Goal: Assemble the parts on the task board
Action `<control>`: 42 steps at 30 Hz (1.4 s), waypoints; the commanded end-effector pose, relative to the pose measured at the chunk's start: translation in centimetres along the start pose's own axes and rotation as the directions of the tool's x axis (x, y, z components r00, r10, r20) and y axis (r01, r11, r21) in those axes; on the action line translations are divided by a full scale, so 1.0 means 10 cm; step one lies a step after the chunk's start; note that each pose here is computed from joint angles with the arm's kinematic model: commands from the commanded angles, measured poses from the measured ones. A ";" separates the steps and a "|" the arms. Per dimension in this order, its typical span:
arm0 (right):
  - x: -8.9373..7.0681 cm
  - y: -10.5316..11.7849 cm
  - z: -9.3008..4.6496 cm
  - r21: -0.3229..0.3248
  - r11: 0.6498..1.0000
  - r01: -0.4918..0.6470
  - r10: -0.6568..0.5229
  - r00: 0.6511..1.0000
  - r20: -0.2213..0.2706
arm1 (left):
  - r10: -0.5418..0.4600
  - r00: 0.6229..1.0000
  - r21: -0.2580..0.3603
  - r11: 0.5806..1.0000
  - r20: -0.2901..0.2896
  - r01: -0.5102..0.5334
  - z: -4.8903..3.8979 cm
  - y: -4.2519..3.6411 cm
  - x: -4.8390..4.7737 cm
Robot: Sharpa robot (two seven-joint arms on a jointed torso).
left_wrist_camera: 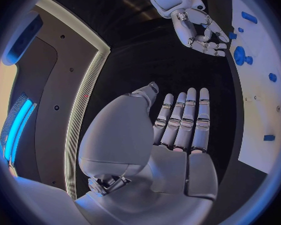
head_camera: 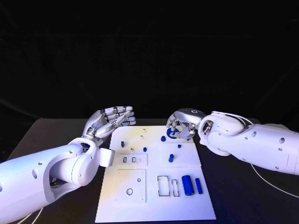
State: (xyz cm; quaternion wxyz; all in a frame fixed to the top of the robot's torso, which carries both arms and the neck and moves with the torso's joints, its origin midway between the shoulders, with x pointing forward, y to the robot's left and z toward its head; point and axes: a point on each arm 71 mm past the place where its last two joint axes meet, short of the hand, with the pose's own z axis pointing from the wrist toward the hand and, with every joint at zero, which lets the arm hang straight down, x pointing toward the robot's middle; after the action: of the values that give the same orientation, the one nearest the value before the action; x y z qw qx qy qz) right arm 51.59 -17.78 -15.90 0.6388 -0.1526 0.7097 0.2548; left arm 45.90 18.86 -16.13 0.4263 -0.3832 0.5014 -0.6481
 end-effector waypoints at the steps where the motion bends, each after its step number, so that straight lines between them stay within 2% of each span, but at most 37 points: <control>1: 0.00 0.04 0.02 0.003 0.991 0.133 -0.133 0.991 -0.022 | -0.014 1.000 0.005 1.000 -0.004 0.014 -0.007 -0.035 0.016; 6: -0.01 0.08 0.05 -0.001 0.987 0.161 -0.161 0.987 -0.017 | -0.015 1.000 0.008 1.000 -0.007 0.015 -0.018 -0.075 0.012; 16: 0.03 0.11 0.10 -0.007 0.983 0.184 -0.184 0.982 -0.047 | -0.018 1.000 0.012 1.000 -0.016 0.018 -0.027 -0.131 0.028; 22: 0.04 0.12 0.13 -0.009 0.982 0.189 -0.189 0.981 -0.047 | -0.020 1.000 0.015 1.000 -0.022 0.020 -0.036 -0.153 0.017; 31: 0.05 0.13 0.15 -0.012 0.982 0.189 -0.189 0.981 -0.052 | -0.011 1.000 0.006 1.000 -0.023 0.012 0.013 -0.192 -0.112; 42: 0.06 0.13 0.11 -0.020 0.982 0.186 -0.187 0.980 -0.064 | 0.000 1.000 -0.018 1.000 -0.011 0.000 0.022 -0.208 -0.176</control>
State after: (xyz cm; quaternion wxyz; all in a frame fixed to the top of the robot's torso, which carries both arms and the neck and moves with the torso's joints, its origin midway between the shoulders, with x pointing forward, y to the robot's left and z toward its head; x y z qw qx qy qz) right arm 51.87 -16.10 -16.18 0.6409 -0.2207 0.7079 0.1989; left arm 46.36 20.90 -14.22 0.4313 -0.3842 0.5040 -0.6422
